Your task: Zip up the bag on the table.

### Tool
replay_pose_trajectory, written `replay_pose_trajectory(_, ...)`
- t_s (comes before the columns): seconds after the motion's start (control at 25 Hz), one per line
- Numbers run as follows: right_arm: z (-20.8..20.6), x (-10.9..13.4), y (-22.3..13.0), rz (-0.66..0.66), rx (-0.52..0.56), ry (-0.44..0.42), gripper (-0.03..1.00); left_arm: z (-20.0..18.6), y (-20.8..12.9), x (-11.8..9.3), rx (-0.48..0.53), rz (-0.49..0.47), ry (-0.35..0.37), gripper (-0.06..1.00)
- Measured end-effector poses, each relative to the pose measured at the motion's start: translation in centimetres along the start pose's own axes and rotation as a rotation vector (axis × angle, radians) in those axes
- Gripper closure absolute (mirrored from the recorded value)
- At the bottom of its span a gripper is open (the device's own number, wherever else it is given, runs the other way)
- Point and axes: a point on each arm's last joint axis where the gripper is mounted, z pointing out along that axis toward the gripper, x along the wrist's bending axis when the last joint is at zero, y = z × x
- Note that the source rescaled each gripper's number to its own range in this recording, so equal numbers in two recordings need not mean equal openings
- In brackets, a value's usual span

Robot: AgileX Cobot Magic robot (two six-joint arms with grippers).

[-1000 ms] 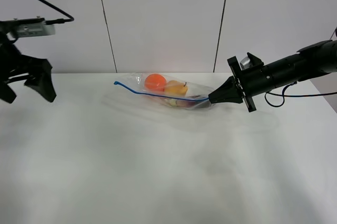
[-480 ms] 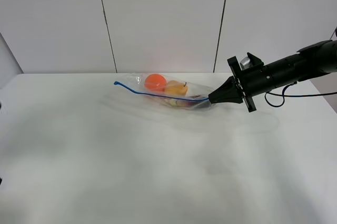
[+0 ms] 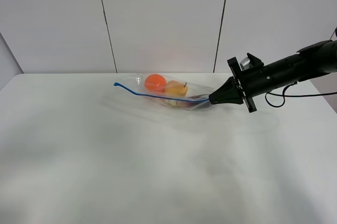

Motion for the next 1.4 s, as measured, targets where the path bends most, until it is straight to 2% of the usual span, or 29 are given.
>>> replay_pose_trajectory(0.08,0.0,0.0,0.0,-0.002,0.004,-0.004,0.68,-1.1,-0.8,0.0,-0.079,0.002,-0.005,-0.03)
replay_pose_trajectory(0.2,0.0,-0.1,-0.1,-0.006,0.008,-0.010,0.24,-2.1,-1.8,0.0,-0.161,0.001,-0.007,-0.03)
replay_pose_trajectory(0.24,-0.1,0.0,-0.1,-0.009,0.010,-0.016,0.12,-2.2,-1.8,0.1,-0.166,0.002,-0.005,-0.03)
replay_pose_trajectory(0.32,-0.6,0.3,-0.1,-0.035,0.027,-0.064,0.03,-2.2,-1.8,0.1,-0.166,0.002,-0.004,-0.03)
replay_pose_trajectory(0.4,-1.6,1.0,0.0,-0.072,0.044,-0.150,-0.01,-2.2,-1.8,0.1,-0.166,0.001,-0.003,-0.03)
replay_pose_trajectory(0.52,-3.7,1.9,0.5,-0.116,0.062,-0.369,-0.02,-2.2,-1.8,0.1,-0.167,0.001,-0.001,-0.03)
replay_pose_trajectory(0.64,-6.2,2.8,1.4,-0.140,0.026,-0.586,-0.02,-2.2,-1.8,0.1,-0.167,0.001,-0.001,-0.03)
replay_pose_trajectory(0.72,-7.8,3.5,2.1,-0.159,-0.018,-0.700,-0.02,-2.2,-1.8,0.1,-0.167,0.001,-0.001,-0.03)
replay_pose_trajectory(0.8,-8.8,4.0,2.6,-0.173,-0.049,-0.778,-0.02,-2.2,-1.8,0.1,-0.167,0.001,-0.001,-0.03)
replay_pose_trajectory(1.04,-10.3,4.0,2.6,-0.195,-0.063,-0.919,-0.02,-2.2,-1.8,0.1,-0.166,0.000,-0.001,-0.03)
replay_pose_trajectory(1.2,-11.3,5.2,1.4,-0.200,-0.091,-0.934,-0.02,-2.2,-1.8,0.1,-0.166,0.000,-0.001,-0.03)
replay_pose_trajectory(1.4,-12.8,7.4,-2.3,-0.222,-0.127,-0.934,-0.02,-2.2,-1.8,0.1,-0.166,0.000,-0.001,-0.03)
